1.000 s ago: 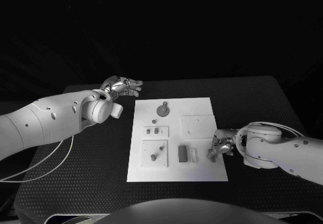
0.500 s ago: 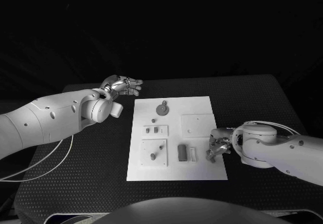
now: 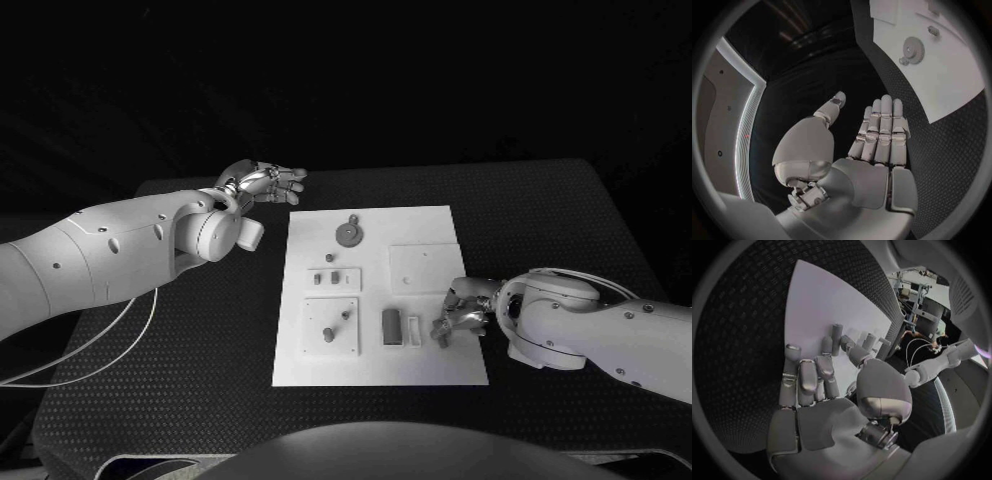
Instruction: Assemble the parts on the task board
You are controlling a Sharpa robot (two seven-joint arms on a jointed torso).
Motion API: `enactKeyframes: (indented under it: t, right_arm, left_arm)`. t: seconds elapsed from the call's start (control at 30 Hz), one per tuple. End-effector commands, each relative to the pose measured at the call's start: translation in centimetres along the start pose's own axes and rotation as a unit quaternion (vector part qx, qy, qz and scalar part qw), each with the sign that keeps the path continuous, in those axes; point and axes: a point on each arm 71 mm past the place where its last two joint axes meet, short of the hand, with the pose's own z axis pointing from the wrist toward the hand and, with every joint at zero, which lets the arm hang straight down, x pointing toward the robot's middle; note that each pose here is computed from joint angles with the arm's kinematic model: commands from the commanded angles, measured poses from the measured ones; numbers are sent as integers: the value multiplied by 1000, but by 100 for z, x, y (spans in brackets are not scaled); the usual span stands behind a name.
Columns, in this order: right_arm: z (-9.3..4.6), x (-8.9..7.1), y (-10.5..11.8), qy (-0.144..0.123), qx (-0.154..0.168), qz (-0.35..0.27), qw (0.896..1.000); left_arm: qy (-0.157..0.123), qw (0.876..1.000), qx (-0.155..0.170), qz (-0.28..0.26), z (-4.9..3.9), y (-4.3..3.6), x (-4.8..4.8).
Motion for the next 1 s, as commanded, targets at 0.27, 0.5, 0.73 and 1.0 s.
enactKeyframes:
  t: [0.27, 0.5, 0.73, 1.0]
  right_arm:
    - [-43, 82, 51, 19, -9, 123, 992]
    - [-65, 57, 93, 8, -16, 124, 992]
    - [-74, 17, 123, -2, -20, 127, 992]
    - [-48, 28, 167, 6, -19, 121, 992]
  left_arm:
    - [7, 1000, 5, -4, 4, -19, 22]
    - [6, 1000, 5, -4, 5, -18, 18]
    - [7, 1000, 5, -4, 8, -19, 25]
    - [8, 1000, 5, -4, 10, -19, 30]
